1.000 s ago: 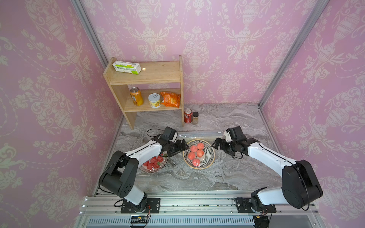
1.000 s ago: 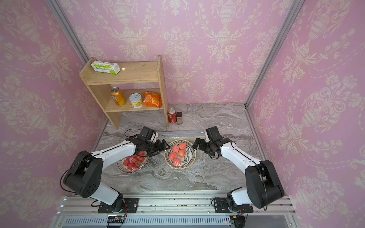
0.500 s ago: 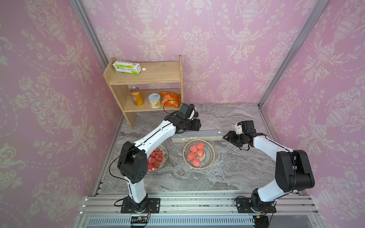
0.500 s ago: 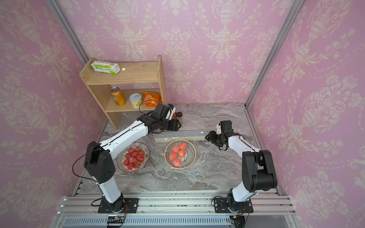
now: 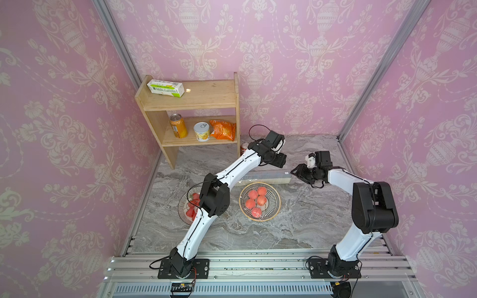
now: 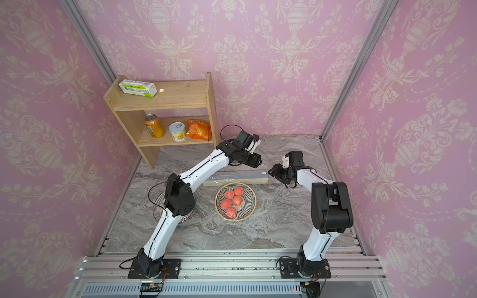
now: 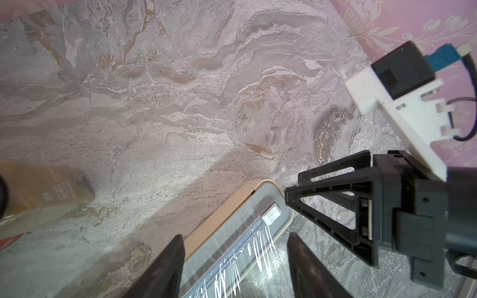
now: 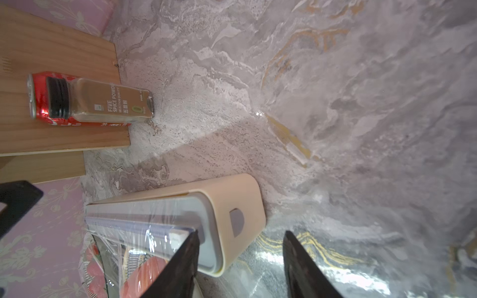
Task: Wrap the plate with plastic wrap
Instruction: Tear off the plastic wrap from the plastic wrap cutting box.
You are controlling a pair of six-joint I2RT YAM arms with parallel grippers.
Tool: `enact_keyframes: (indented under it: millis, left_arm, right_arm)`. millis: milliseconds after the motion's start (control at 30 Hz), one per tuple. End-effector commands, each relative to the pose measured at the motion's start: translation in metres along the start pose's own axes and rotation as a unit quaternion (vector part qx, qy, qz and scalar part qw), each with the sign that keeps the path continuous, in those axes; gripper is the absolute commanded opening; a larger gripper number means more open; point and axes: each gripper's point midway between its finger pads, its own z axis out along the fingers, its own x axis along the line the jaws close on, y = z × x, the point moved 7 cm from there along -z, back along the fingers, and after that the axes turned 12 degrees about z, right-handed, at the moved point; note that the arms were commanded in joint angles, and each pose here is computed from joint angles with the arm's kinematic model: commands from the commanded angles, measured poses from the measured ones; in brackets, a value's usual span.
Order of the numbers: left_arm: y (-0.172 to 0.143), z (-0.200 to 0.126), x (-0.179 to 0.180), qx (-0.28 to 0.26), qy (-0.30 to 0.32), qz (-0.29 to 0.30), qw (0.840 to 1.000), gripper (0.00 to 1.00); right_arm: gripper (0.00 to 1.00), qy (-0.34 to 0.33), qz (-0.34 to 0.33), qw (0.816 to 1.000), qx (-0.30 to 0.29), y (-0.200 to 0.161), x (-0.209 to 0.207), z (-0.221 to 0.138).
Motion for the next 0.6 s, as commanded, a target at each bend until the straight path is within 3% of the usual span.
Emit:
enact_keyframes:
  millis: [0, 567]
  left_arm:
    - [-0.007, 0.008, -0.011, 0.032, -0.017, 0.026, 0.999, 0.64]
    - [-0.022, 0.056, -0.017, 0.034, -0.019, 0.039, 0.998, 0.65]
  right_arm:
    - [0.51, 0.009, -0.004, 1.0, 0.005, 0.003, 0.003, 0.003]
    - [0.48, -0.028, 0.009, 0.999, 0.025, -0.007, -0.015, 0.012]
